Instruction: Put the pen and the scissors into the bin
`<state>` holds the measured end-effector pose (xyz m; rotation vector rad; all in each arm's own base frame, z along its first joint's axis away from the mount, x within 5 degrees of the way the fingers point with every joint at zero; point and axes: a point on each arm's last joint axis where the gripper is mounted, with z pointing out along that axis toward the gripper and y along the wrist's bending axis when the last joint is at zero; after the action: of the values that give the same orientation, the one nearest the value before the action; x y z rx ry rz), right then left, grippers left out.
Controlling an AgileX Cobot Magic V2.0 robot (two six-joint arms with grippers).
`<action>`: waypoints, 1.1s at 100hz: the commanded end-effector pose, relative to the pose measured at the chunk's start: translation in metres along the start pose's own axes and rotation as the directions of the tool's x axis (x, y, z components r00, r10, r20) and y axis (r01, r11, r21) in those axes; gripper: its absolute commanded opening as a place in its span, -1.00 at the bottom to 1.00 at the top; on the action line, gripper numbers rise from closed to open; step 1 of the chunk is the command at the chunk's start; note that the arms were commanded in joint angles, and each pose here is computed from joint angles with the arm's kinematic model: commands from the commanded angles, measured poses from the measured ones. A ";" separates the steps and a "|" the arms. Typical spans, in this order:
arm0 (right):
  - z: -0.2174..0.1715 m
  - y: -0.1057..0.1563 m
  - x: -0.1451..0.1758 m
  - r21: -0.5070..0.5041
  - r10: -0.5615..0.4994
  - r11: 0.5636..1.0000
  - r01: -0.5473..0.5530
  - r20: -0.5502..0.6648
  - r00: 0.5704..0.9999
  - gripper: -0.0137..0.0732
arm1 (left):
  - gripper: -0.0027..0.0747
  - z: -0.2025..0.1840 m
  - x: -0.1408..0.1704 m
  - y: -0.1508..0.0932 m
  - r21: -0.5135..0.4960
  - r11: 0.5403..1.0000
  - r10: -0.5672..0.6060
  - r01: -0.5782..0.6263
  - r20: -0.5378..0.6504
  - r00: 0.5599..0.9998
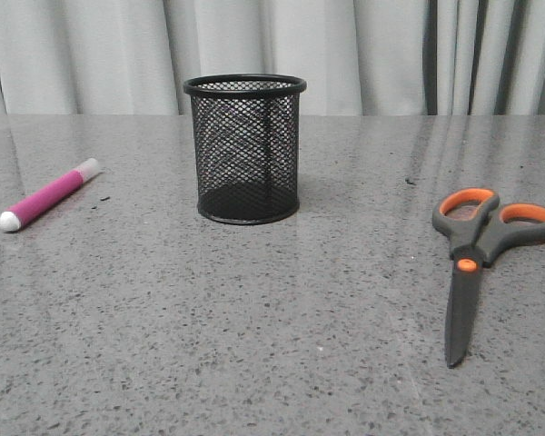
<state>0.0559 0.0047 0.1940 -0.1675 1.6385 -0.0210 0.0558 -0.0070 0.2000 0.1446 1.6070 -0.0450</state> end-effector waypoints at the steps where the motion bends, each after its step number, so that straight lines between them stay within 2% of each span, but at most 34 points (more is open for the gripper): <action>1: -0.002 -0.001 -0.005 0.015 -0.020 1.000 0.018 0.085 0.996 -0.84 | -0.98 -0.002 -0.002 0.001 -0.013 1.000 -0.009 0.010 0.094 0.996; 65: -0.002 -0.001 -0.007 0.015 -0.004 1.000 0.003 0.113 0.994 -0.84 | -0.98 -0.002 -0.004 0.001 -0.013 0.999 -0.030 0.032 0.117 0.993; 77: -0.002 -0.001 -0.010 0.006 0.060 0.998 -0.061 0.147 0.987 -0.84 | -0.98 -0.002 -0.004 0.001 -0.006 0.997 -0.077 0.078 0.117 0.990; 96: -0.003 -0.002 -0.015 -0.020 0.236 0.971 -0.237 0.198 0.951 -0.84 | -0.98 -0.002 -0.004 0.001 0.010 0.982 -0.191 0.191 0.116 0.975; 110: -0.004 -0.004 -0.018 -0.049 0.413 0.909 -0.414 0.228 0.881 -0.84 | -0.98 -0.002 -0.005 0.001 0.034 0.929 -0.369 0.367 0.124 0.921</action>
<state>0.0560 0.0064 0.2046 0.0747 1.5334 0.2472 0.0556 -0.0091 0.2030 -0.0400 1.5862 -0.2619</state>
